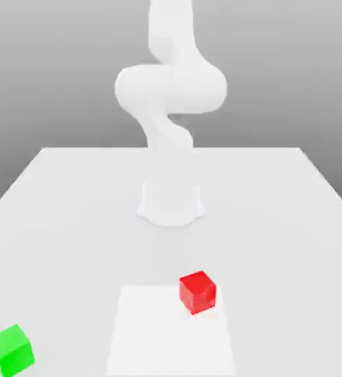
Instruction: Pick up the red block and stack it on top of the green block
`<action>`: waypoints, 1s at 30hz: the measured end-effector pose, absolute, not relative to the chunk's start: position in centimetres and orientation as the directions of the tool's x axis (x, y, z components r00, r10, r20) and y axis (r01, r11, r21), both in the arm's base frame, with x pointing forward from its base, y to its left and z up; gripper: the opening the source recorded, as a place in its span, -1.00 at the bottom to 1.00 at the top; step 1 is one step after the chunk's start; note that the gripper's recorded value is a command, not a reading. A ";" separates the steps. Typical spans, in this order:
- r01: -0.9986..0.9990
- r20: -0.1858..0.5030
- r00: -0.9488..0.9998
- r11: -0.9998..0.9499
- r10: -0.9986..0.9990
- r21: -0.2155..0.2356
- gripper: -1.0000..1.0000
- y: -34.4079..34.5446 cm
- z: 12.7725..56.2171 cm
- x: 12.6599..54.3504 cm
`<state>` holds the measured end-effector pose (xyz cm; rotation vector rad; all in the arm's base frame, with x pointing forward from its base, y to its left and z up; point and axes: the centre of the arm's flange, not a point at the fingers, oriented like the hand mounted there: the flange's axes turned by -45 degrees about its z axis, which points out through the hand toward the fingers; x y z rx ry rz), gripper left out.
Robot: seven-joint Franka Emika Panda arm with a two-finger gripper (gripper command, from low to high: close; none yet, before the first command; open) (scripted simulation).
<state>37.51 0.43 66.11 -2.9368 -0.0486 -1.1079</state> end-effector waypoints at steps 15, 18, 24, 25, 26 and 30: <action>0.378 0.137 0.916 -0.925 0.378 0.032 0.00 4.6 28.5 38.8; 0.445 0.025 0.895 -0.895 0.445 0.007 0.00 4.9 21.5 35.6; 0.459 0.000 0.888 -0.888 0.459 0.000 0.00 5.0 15.3 34.8; 0.459 0.000 0.888 -0.888 0.459 0.000 -1.00 5.0 14.6 34.7; 0.459 0.000 0.888 -0.888 0.459 0.000 -1.00 5.0 14.6 34.7; 0.459 -0.001 0.889 -0.889 0.459 0.000 -1.00 5.0 14.6 34.7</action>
